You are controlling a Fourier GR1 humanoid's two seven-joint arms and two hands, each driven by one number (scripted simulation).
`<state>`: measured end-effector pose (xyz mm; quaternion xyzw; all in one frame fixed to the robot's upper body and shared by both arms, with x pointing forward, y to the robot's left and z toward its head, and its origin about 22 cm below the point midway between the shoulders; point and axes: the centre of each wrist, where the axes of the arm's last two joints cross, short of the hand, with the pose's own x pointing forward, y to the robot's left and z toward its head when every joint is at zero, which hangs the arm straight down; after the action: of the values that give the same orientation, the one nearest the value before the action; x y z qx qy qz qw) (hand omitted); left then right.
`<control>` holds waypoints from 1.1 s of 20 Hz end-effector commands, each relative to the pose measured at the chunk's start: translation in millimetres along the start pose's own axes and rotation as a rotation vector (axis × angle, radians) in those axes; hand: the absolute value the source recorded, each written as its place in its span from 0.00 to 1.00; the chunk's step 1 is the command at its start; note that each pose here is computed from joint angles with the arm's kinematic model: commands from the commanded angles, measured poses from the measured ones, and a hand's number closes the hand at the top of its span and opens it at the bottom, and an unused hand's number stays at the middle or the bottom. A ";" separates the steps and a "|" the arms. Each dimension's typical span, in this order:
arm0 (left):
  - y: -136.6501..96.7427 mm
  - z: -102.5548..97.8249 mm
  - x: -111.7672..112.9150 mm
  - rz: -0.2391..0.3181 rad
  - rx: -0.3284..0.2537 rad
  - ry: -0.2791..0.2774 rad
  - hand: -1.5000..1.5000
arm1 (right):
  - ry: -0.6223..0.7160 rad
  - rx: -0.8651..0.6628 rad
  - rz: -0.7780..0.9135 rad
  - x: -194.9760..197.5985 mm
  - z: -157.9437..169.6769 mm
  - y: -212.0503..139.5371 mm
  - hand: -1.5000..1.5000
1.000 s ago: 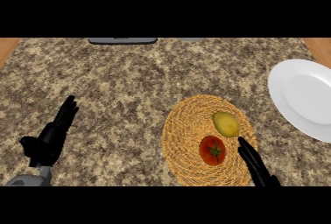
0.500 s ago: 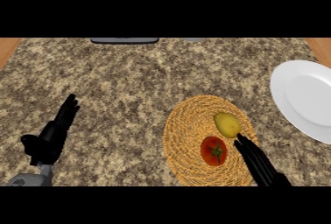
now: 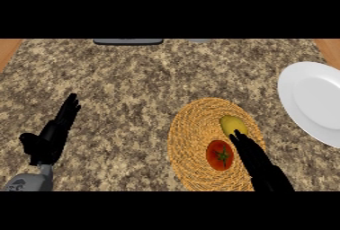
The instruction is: Pick the tomato from the placemat and place it in the plate
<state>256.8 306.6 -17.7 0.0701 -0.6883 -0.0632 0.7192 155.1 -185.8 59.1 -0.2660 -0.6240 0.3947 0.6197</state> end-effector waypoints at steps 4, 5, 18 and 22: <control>12.7 -1.8 4.0 0.000 0.006 0.003 0.50 | 0.043 0.062 0.053 4.6 -15.3 4.1 0.00; -17.4 4.1 -3.7 0.017 -0.002 0.005 0.50 | 0.046 0.044 0.033 3.2 -24.8 7.5 0.00; 3.1 1.9 -0.1 0.003 -0.003 -0.008 0.50 | 0.098 0.047 0.104 -5.8 -48.3 49.8 0.00; 1.0 -2.5 7.1 0.002 -0.007 -0.009 0.50 | 0.029 0.160 0.104 -13.7 -65.7 47.7 1.00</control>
<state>255.8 298.7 -14.8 0.0705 -0.6887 -0.0642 0.7187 207.1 -165.9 19.0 -0.2843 -0.5829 0.4363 0.6237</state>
